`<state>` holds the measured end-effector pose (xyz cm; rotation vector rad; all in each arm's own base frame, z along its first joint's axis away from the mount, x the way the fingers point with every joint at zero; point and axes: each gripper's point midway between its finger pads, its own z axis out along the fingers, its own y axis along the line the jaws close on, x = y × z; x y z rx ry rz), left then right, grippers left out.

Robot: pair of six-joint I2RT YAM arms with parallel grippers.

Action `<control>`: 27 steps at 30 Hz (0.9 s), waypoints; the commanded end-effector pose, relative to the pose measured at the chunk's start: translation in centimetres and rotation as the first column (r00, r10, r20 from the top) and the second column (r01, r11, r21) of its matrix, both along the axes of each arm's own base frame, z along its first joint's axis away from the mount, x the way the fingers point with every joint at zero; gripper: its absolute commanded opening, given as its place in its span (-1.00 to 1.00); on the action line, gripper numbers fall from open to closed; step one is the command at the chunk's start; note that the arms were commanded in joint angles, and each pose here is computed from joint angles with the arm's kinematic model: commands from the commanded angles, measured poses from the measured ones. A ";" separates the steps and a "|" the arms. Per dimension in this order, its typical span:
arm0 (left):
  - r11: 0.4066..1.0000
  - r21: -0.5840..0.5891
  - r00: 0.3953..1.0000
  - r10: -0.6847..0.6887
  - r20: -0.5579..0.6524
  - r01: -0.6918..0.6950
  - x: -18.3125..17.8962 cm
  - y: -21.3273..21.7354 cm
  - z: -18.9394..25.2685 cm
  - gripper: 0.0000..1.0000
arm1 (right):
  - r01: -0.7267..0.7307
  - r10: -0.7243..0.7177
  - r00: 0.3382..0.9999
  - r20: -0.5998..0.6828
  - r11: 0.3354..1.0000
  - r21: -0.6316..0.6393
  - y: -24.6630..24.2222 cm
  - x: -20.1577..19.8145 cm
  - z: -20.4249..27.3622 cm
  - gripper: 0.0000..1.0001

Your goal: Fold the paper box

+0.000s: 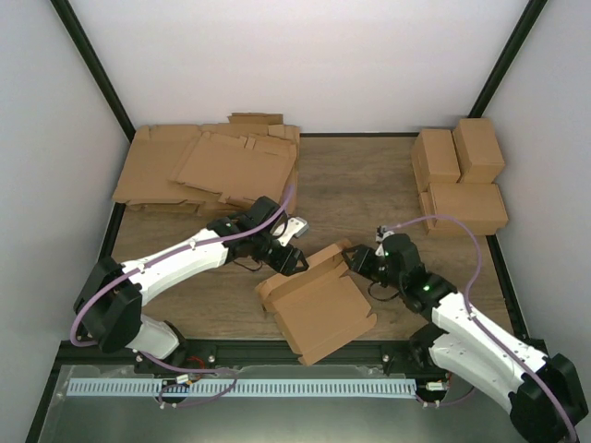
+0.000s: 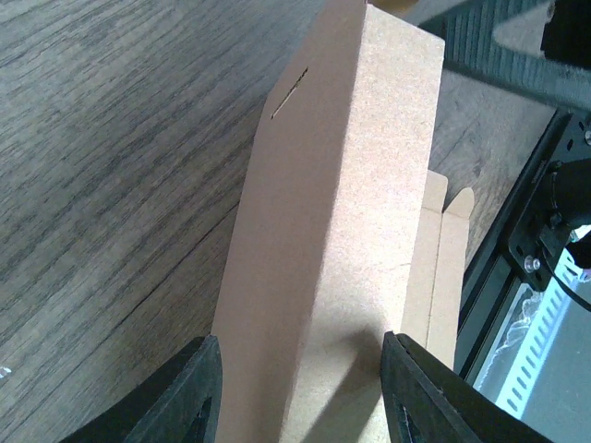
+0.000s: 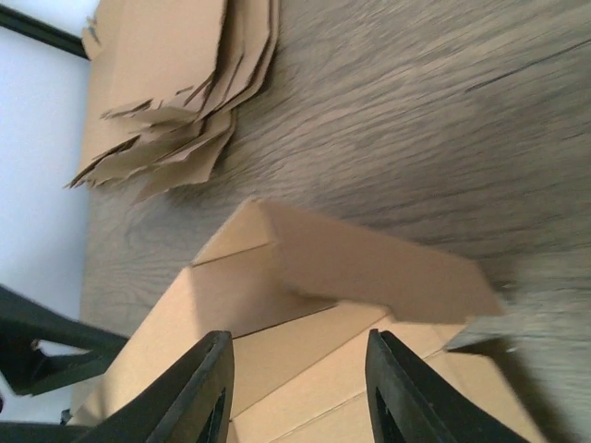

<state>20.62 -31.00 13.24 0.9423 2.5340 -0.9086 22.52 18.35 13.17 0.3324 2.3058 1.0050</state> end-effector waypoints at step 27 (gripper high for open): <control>0.998 0.055 1.000 0.007 -0.001 -0.007 -0.4 -0.3 -1.2 -0.02 | 0.055 -0.054 0.995 0.085 0.998 -0.005 -7.9 6.6 1.8 -0.09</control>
